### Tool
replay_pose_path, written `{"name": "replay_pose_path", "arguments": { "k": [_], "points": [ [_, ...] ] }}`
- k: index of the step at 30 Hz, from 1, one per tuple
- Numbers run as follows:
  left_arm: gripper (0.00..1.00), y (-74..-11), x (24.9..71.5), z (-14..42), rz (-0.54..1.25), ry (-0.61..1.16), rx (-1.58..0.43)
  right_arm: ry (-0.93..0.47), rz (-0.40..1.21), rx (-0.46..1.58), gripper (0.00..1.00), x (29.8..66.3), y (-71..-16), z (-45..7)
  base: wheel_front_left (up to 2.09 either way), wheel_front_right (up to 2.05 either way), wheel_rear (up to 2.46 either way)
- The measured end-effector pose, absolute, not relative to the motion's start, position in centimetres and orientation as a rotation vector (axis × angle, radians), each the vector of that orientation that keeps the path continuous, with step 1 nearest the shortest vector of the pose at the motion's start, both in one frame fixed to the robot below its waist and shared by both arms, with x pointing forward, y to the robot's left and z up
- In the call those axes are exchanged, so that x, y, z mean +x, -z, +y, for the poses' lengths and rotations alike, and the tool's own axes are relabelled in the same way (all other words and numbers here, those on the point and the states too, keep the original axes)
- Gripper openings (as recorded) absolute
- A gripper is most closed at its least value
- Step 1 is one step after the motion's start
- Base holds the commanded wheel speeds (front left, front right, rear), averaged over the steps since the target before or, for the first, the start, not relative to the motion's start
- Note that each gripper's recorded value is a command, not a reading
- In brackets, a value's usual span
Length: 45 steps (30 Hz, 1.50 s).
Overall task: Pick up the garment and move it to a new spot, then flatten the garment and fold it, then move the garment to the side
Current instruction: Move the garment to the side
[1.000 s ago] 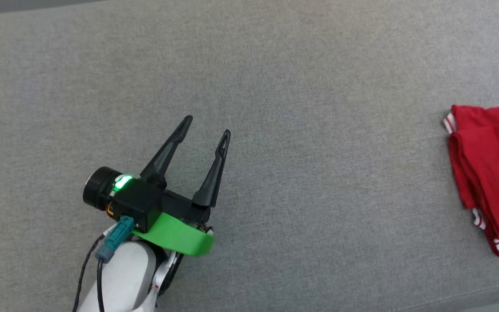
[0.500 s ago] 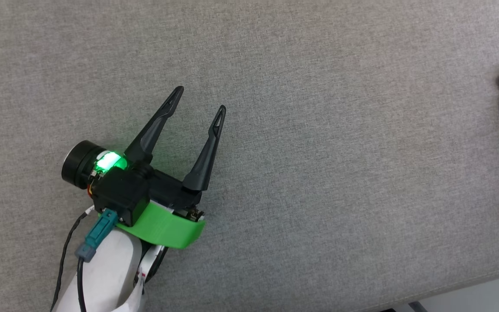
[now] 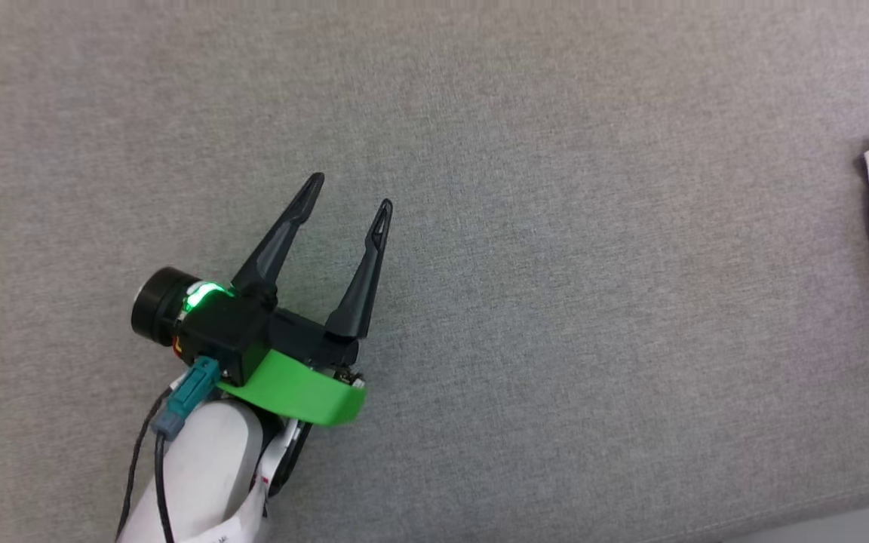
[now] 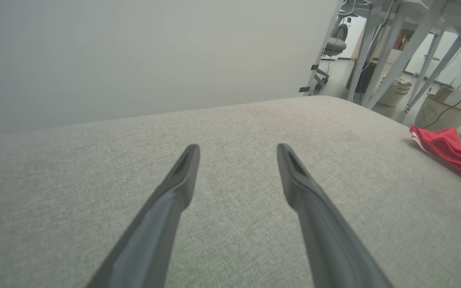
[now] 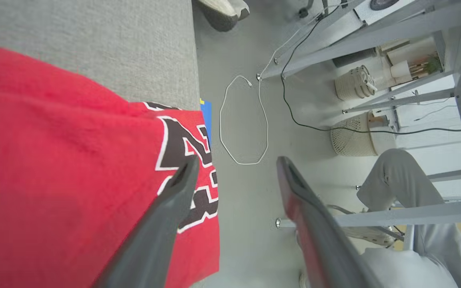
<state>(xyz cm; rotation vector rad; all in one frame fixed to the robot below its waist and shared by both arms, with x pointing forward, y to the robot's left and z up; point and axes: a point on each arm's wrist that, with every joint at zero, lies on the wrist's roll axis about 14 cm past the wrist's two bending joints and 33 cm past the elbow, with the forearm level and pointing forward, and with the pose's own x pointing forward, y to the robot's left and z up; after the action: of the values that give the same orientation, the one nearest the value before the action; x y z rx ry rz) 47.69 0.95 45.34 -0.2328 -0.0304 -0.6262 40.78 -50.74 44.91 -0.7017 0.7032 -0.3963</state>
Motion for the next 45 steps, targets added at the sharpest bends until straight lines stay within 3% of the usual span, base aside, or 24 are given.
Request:
{"name": "replay_pose_path", "arguments": {
  "k": [11,20,29,45],
  "points": [
    [1.00,-48.1,45.4,6.2,-0.043,0.443,-0.190,0.195,0.250,-0.515,1.00,46.4,-52.9,-40.3,0.00,0.00,0.00],
    [1.00,-50.1,42.7,10.4,-0.065,0.308,-0.157,0.034,-0.039,-0.244,1.00,44.5,-57.3,-29.7,0.00,0.00,0.00],
    [1.00,-51.3,39.8,13.9,-0.091,0.182,-0.156,-0.076,-0.130,-0.039,1.00,40.3,-56.3,-22.2,0.00,0.00,0.00],
    [1.00,-51.4,36.9,16.0,-0.101,0.113,-0.158,-0.110,-0.110,0.160,1.00,36.5,-52.1,-17.4,0.00,0.00,0.00]
  ]
}}
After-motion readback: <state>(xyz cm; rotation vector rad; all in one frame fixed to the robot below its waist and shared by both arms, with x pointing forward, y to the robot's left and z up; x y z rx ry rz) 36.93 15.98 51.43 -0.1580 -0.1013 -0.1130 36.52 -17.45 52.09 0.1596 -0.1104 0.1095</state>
